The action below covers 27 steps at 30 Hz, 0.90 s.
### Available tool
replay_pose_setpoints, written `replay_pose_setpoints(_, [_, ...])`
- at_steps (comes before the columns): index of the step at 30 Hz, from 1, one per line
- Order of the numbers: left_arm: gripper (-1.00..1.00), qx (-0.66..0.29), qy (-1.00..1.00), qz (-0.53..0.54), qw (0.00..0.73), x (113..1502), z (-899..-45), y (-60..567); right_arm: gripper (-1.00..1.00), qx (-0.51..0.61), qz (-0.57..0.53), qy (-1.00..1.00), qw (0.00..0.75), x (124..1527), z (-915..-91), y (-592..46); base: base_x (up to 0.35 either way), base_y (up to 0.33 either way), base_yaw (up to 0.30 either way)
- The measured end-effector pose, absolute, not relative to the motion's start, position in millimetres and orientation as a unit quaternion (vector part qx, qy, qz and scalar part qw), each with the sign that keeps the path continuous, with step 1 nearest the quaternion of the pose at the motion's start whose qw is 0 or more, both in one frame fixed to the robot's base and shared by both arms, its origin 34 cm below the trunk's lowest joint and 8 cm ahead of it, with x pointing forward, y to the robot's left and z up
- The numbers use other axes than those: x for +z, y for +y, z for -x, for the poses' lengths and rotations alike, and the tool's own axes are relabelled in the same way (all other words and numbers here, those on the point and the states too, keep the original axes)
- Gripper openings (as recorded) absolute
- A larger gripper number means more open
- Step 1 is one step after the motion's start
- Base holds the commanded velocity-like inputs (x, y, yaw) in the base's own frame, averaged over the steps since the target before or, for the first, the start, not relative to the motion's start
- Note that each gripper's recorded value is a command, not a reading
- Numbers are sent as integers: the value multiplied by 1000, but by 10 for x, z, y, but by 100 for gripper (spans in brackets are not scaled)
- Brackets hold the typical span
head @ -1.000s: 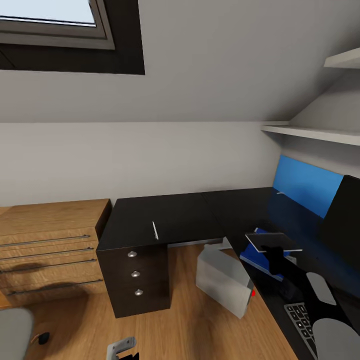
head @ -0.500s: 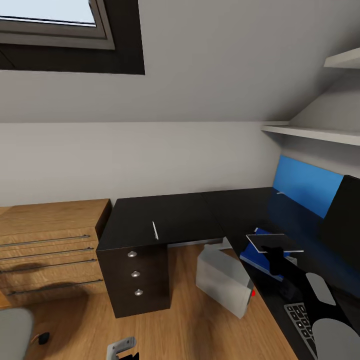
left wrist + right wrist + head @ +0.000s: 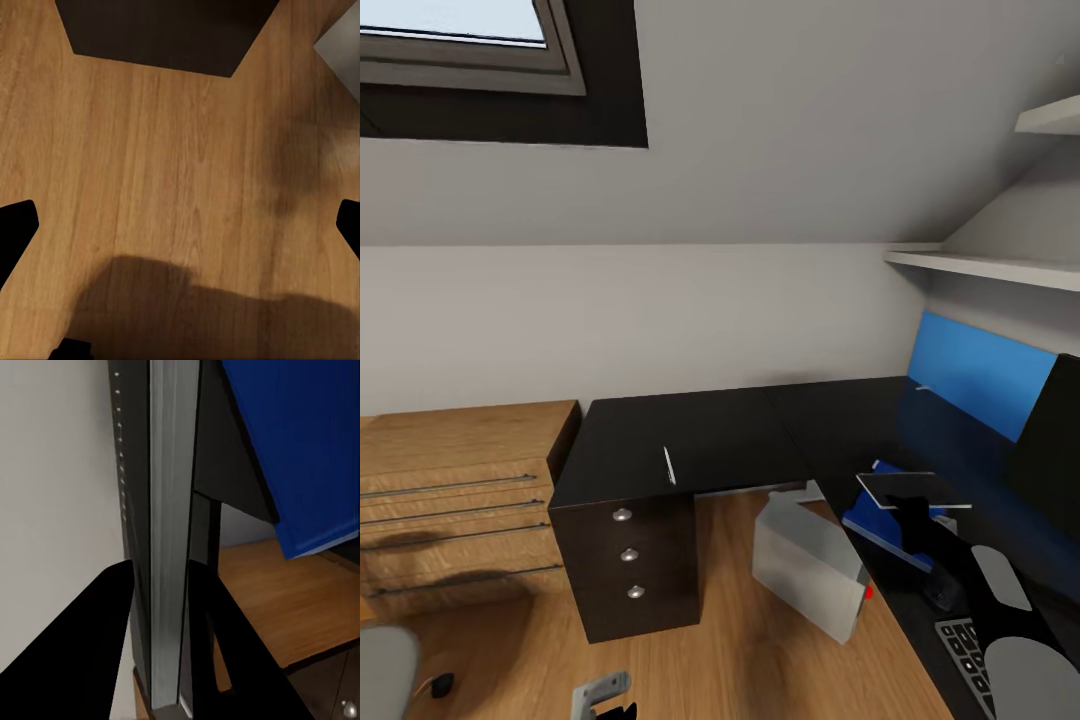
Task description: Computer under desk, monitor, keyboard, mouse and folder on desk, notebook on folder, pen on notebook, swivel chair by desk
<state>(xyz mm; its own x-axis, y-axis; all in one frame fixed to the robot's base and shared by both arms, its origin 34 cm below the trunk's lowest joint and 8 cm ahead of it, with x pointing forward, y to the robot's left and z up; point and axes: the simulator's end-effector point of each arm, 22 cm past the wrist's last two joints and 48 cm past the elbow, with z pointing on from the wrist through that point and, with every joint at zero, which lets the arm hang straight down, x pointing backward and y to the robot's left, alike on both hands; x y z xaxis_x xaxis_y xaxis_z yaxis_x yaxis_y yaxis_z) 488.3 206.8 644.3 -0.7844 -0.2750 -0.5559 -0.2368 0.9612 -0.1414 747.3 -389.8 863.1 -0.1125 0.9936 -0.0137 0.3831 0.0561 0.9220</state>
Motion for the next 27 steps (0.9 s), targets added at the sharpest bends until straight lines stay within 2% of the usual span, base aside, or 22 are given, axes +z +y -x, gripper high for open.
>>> replay_pose_setpoints(27, [100, -30, 944, 136, 300, 6059, -4892, 2068, -100, 394, -547, 636, 376, 8196, -7459, -3912, 0, 0, 0])
